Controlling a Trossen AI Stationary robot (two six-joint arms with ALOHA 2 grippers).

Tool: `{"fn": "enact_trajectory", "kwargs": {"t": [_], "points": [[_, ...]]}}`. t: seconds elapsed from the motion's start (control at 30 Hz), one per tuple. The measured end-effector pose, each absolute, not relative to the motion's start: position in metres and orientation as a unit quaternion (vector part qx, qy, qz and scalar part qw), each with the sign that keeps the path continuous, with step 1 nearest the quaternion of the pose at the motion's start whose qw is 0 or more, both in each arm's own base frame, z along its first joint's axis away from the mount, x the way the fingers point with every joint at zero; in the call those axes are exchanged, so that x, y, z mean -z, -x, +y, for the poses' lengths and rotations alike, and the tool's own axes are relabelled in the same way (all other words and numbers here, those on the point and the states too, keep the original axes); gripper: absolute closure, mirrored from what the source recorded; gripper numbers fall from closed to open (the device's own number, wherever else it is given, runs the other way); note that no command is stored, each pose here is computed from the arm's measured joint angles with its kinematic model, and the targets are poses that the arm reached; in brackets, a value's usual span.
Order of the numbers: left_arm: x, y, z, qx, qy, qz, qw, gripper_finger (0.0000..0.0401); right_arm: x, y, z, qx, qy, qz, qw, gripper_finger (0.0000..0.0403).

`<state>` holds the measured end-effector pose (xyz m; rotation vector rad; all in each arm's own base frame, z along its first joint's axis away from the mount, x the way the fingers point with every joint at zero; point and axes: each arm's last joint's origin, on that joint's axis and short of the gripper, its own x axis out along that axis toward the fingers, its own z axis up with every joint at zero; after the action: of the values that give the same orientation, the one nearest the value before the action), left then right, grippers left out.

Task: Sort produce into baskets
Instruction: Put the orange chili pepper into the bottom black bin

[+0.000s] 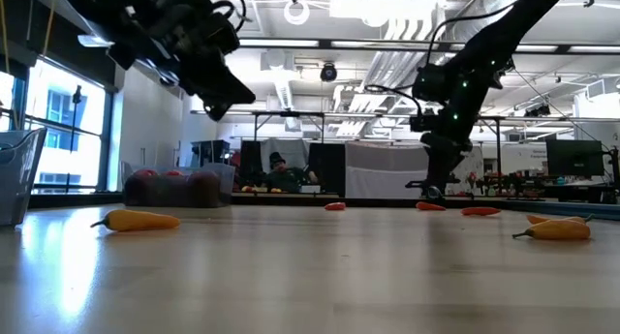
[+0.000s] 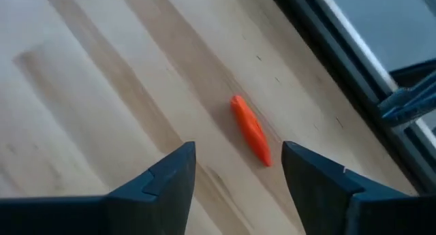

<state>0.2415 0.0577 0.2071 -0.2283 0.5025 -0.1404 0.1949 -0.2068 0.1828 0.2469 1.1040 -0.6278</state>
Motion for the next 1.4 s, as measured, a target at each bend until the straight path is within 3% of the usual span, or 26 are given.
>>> {"fn": "enact_trajectory", "kwargs": {"t": [0.57,0.9,1.4], "points": [[-0.201,-0.239,0.083,0.023,0.116,0.247,0.962,0.0401,-0.162,-0.237,-0.262,0.244,-0.116,0.642,0.717,0.0194],[-0.201,-0.239,0.084,0.024,0.104,0.246,0.963,0.0401,-0.154,-0.24,-0.263,0.217,-0.108,0.661,0.711,0.0198],[-0.201,-0.239,0.084,0.024,0.103,0.246,0.963,0.0401,-0.153,-0.24,-0.26,0.181,-0.128,0.654,0.723,0.0323]]}}
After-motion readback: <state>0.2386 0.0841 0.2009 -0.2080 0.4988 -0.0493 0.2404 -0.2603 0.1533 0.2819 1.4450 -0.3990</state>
